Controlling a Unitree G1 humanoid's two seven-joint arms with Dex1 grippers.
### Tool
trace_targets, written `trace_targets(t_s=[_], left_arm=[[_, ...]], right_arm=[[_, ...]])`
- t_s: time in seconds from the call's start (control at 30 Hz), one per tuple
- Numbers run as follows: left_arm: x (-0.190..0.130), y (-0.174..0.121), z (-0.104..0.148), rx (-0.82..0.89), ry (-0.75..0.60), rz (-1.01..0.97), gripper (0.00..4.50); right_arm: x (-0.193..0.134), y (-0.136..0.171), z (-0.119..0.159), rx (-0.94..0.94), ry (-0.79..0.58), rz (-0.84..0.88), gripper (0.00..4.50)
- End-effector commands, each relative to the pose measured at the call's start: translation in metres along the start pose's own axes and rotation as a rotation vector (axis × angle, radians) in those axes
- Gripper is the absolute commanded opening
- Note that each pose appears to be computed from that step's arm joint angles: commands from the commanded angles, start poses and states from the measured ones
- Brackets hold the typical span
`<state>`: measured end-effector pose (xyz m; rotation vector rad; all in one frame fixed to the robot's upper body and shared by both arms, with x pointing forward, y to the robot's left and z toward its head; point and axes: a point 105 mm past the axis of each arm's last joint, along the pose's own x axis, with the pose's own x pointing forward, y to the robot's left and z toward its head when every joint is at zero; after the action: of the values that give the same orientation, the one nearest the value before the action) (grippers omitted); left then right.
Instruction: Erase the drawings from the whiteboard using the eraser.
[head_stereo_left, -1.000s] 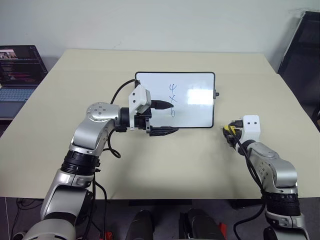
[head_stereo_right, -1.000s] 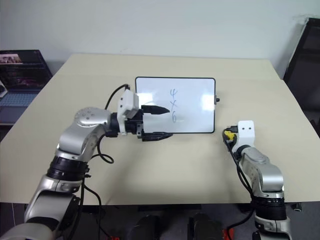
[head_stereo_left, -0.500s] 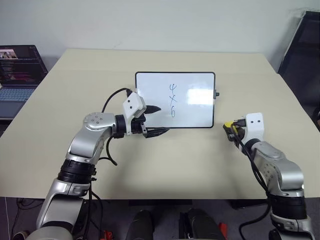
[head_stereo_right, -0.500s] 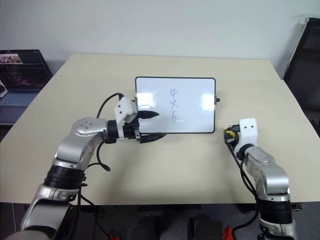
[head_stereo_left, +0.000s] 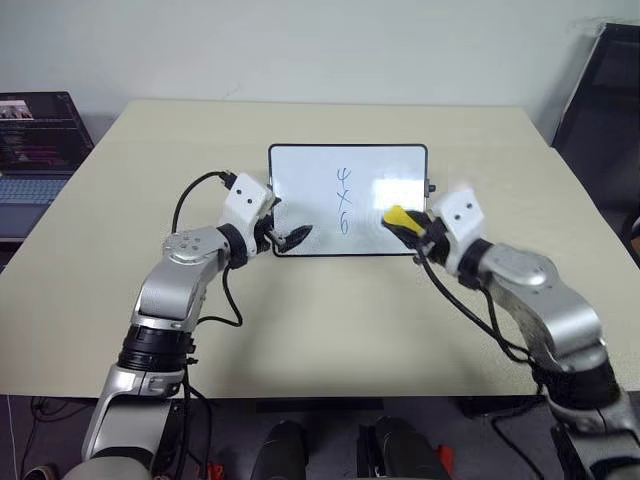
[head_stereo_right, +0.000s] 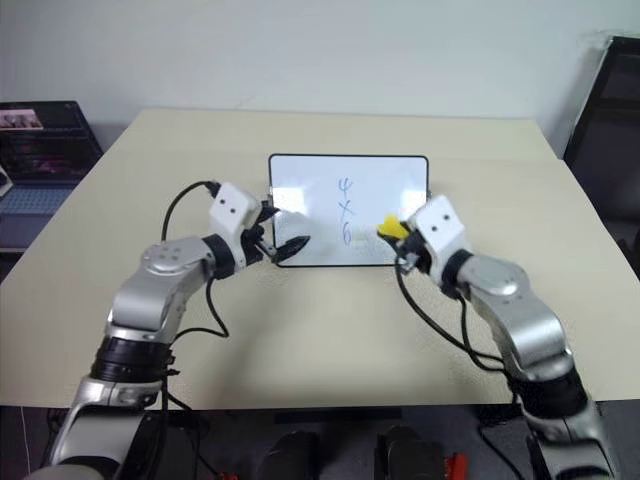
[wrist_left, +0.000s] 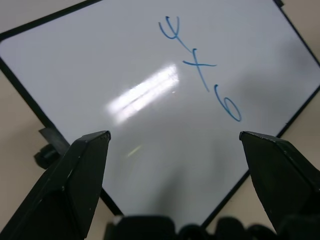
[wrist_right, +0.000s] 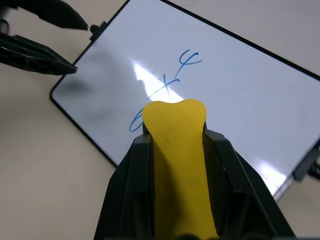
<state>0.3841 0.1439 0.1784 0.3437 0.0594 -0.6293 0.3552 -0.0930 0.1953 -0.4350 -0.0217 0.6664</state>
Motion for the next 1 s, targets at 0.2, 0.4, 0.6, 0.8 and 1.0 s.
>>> trace_targets(t_s=[0.2,0.4,0.6,0.8,1.0], left_arm=[[0.007,-0.007,0.034,0.060,-0.048,0.014,4.50],[0.007,-0.009,0.036,0.060,-0.046,0.008,4.50],[0.005,-0.010,0.037,0.040,-0.053,-0.008,4.50],[0.005,-0.010,0.035,0.039,-0.047,-0.024,4.50],[0.005,-0.011,0.036,0.045,-0.047,-0.036,4.50]], right_arm=[[0.065,-0.025,0.045,-0.167,-0.063,0.000,0.99],[0.097,-0.026,0.058,-0.227,-0.084,-0.032,0.99],[0.111,-0.026,0.052,-0.272,-0.053,-0.049,0.99],[0.114,-0.032,0.031,-0.299,0.037,-0.055,0.99],[0.110,-0.016,0.013,-0.332,0.100,0.080,0.99]])
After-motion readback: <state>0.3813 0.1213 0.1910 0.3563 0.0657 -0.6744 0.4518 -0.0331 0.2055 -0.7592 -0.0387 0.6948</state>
